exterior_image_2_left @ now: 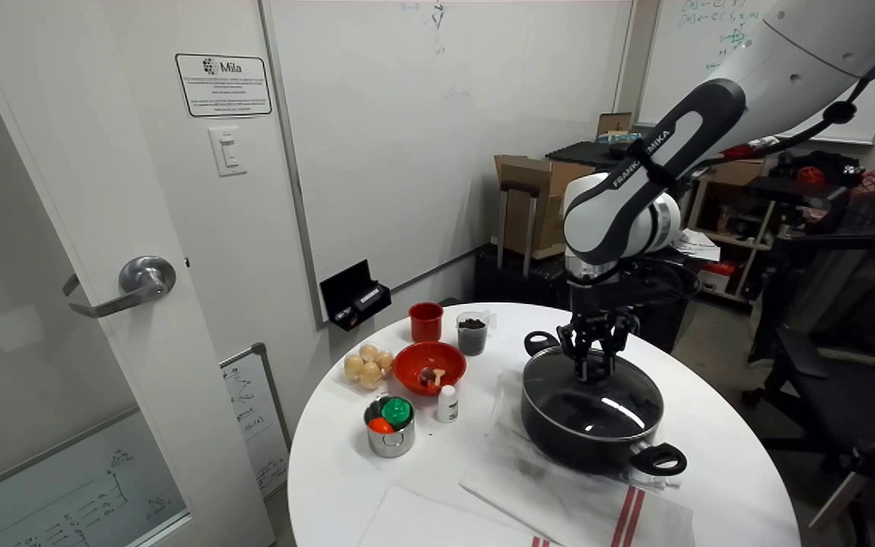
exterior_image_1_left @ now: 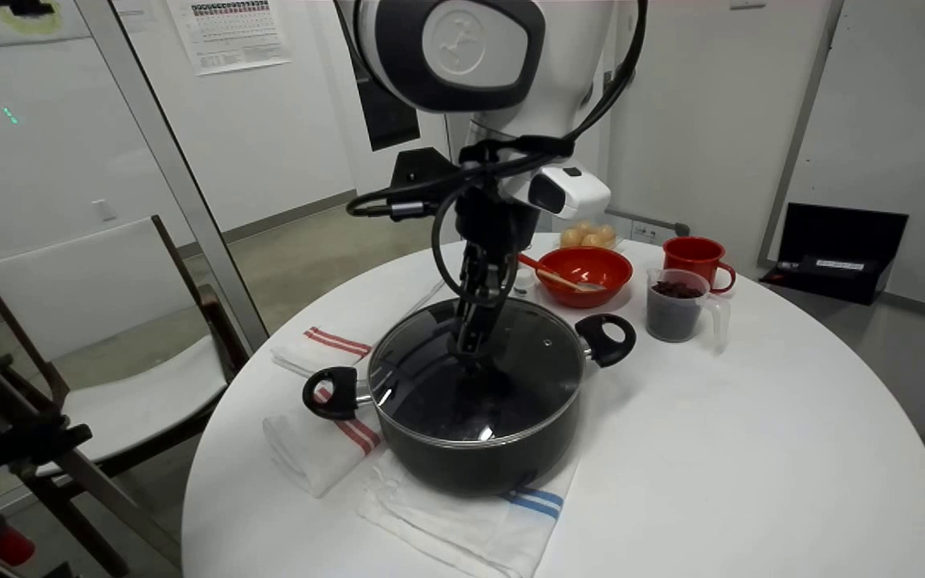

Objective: Remove the glass lid from the pot.

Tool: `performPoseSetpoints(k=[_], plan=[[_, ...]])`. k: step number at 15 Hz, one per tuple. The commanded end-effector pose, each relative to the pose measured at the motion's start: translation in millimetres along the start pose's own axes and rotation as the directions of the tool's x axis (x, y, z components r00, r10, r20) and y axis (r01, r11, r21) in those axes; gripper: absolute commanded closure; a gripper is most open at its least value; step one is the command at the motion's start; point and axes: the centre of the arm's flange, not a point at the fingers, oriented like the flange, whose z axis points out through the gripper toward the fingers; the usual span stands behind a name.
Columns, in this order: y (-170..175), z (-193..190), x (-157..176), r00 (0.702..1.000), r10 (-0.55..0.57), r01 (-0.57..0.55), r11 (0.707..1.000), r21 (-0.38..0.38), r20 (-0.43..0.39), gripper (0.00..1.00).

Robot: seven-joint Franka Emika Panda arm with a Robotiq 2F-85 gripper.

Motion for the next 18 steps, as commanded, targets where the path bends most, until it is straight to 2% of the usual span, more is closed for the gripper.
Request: performPoseSetpoints(k=[1,10,14,18], plan=[[2.5,-20.7,-21.3,1.0,-0.017,0.018,0.999,0.048,-0.015,0.74],[-9.4,-72.4,-63.3,0.992,-0.089,0.094,0.994,0.052,-0.094,0.74],[-43.3,-102.8,-86.7,0.976,-0.173,0.176,0.984,0.013,-0.13,0.74],[-92.0,-127.9,-111.7,0.944,-0.289,0.283,0.957,-0.06,-0.158,0.74]])
